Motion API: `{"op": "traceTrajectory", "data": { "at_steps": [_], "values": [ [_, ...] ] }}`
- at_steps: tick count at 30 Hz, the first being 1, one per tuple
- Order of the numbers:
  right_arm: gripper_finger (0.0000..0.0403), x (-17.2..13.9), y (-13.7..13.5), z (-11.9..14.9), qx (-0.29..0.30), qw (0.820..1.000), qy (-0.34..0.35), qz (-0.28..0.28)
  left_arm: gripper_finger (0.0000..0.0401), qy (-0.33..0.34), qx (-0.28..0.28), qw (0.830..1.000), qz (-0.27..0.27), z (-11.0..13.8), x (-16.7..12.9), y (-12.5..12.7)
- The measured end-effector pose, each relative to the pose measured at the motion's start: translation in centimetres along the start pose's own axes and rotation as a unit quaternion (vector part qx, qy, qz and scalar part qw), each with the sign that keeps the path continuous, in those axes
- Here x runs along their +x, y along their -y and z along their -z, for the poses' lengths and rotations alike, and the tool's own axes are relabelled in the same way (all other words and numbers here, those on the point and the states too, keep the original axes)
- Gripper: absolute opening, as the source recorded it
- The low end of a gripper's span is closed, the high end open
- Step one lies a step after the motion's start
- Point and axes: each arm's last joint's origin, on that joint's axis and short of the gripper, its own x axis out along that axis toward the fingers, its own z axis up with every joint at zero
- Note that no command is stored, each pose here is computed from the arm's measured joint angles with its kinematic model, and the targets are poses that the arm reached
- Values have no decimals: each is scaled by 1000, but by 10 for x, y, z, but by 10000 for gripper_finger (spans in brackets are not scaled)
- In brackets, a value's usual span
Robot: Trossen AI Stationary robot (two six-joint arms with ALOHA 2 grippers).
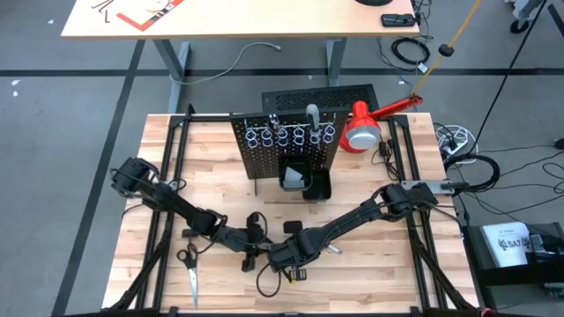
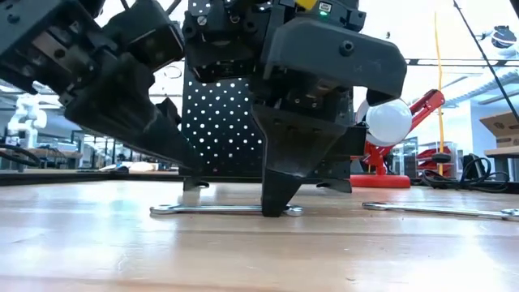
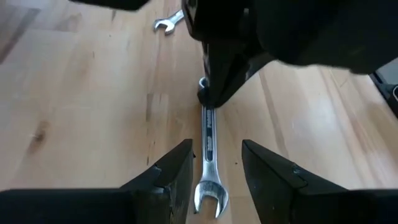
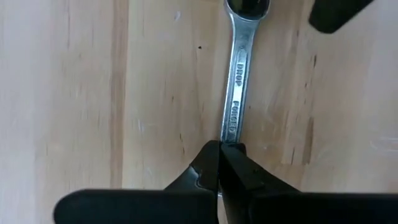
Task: Hang tools onto peg board
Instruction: Hang the wrench on the pegboard
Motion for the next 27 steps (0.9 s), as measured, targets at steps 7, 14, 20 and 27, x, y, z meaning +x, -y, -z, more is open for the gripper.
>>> {"op": "traceTrajectory", "data": {
  "at_steps": [7, 14, 20, 27],
  "values": [
    [0, -5, -1, -5, 1, 1000, 12, 7, 146, -26, 3, 1000, -10, 4, -2, -2],
    [0, -8, -1, -11, 4, 1000, 27, 11, 146, -64, 10, 998, -2, 10, -4, -1],
    [0, -9, -1, -13, 6, 999, 37, 10, 146, -70, 11, 997, 1, 14, -3, 2],
    [0, -11, 0, -14, 9, 999, 37, 0, 146, -80, 15, 997, -6, 20, 2, 1]
  ]
}}
